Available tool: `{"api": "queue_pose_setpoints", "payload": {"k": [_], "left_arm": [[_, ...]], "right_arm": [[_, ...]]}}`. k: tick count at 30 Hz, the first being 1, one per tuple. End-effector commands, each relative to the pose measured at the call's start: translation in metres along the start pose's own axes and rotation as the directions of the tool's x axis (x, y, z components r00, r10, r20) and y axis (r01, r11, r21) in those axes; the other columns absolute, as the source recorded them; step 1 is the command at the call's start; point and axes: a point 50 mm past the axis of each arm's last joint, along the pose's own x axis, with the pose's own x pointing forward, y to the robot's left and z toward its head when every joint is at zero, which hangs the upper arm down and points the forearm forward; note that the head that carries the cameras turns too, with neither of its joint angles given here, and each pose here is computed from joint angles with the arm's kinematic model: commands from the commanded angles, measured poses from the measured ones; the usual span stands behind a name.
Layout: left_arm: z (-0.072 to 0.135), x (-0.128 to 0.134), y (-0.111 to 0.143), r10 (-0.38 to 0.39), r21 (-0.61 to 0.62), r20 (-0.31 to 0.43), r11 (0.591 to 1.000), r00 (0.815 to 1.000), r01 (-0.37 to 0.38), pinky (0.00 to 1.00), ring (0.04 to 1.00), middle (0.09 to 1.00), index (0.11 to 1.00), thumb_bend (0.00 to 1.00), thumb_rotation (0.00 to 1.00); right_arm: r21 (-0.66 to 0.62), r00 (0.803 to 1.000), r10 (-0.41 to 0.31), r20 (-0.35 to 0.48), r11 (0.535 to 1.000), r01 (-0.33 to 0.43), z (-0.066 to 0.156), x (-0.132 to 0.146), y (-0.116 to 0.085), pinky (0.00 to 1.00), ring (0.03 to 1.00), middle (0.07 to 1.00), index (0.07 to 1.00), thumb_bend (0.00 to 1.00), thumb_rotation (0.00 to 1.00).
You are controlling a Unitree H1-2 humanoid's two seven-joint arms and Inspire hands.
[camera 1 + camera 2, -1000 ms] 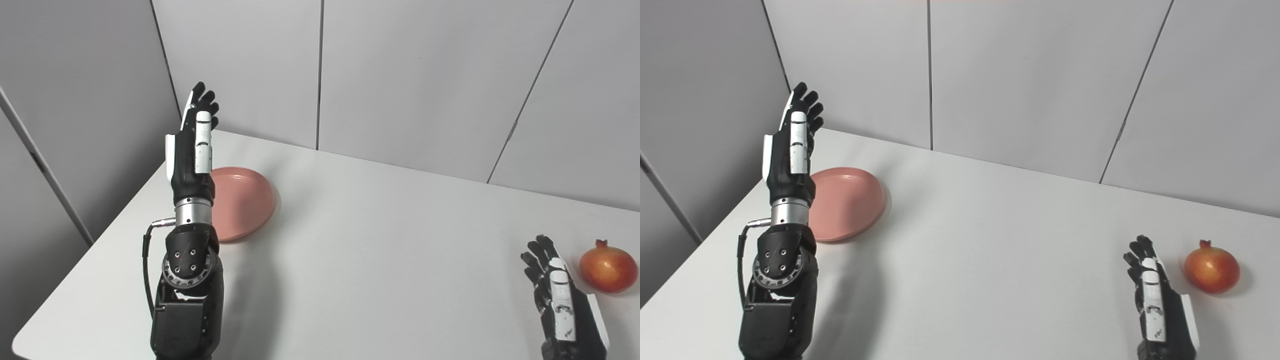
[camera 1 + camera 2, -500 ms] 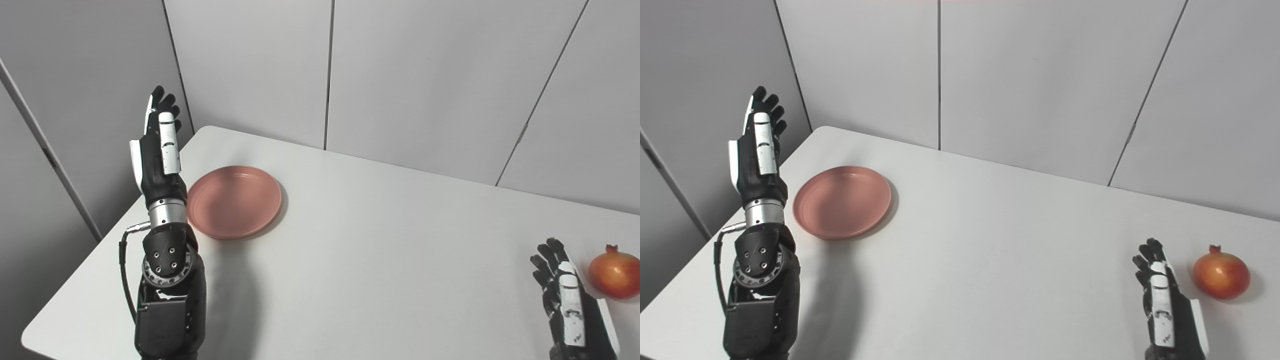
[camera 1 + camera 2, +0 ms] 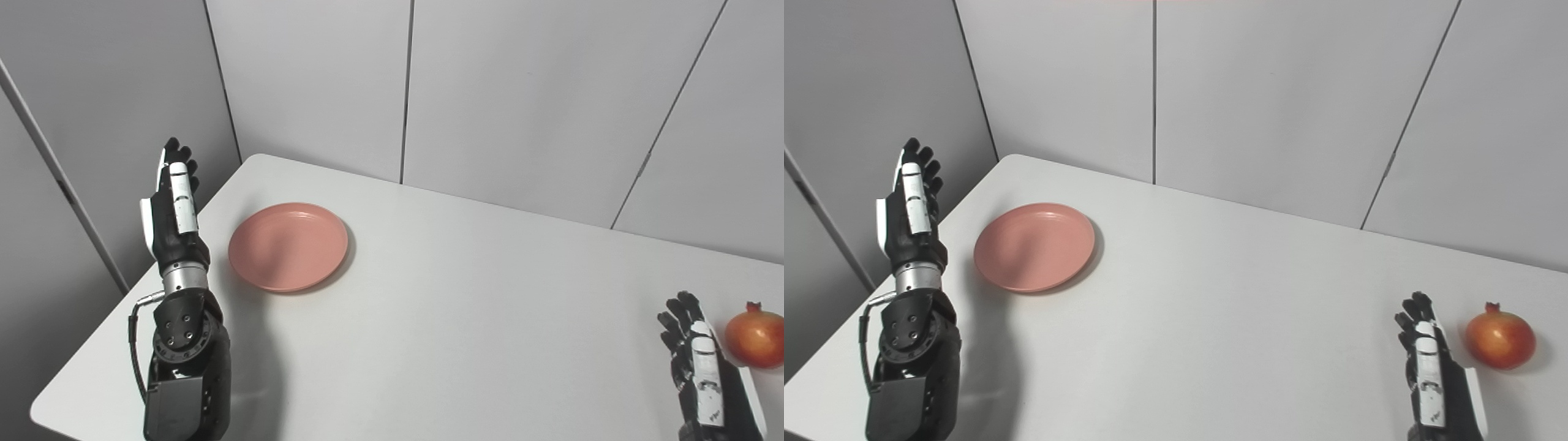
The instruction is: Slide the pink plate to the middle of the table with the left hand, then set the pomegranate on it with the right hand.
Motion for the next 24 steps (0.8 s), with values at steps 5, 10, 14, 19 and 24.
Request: {"api": "queue_pose_setpoints", "payload": {"k": [5, 10, 14, 19, 24], "left_arm": [[0.009, 0.012, 0.004, -0.03, -0.053, 0.052, 0.998, 0.998, 0.033, 0.98, 0.941, 0.939, 0.905, 0.4, 1.0], [-0.004, 0.016, 0.007, -0.037, -0.094, 0.001, 0.995, 0.999, 0.037, 0.98, 0.941, 0.937, 0.911, 0.38, 1.0], [-0.014, 0.019, 0.009, -0.033, -0.108, -0.031, 0.994, 0.999, 0.029, 0.97, 0.946, 0.943, 0.922, 0.37, 1.0], [-0.025, 0.023, 0.013, -0.034, -0.139, -0.066, 0.99, 0.997, 0.024, 0.93, 0.938, 0.94, 0.918, 0.35, 1.0], [-0.034, 0.024, 0.014, -0.036, -0.143, -0.091, 0.99, 0.995, 0.022, 0.9, 0.913, 0.917, 0.896, 0.36, 1.0]], "right_arm": [[-0.004, 0.997, 0.015, 0.071, 1.0, -0.015, 0.017, 0.005, -0.001, 0.99, 0.943, 0.947, 0.945, 0.13, 1.0], [-0.004, 0.997, 0.019, 0.075, 1.0, -0.019, 0.017, 0.004, -0.001, 0.99, 0.946, 0.951, 0.948, 0.13, 1.0], [-0.006, 0.997, 0.015, 0.071, 1.0, -0.014, 0.018, 0.004, -0.001, 0.98, 0.941, 0.946, 0.943, 0.14, 1.0], [-0.004, 0.998, 0.011, 0.068, 1.0, -0.011, 0.019, 0.004, 0.0, 0.99, 0.943, 0.947, 0.944, 0.13, 1.0], [0.003, 0.998, 0.014, 0.067, 1.0, -0.014, 0.02, 0.004, 0.0, 1.0, 0.948, 0.95, 0.949, 0.13, 1.0]]}}
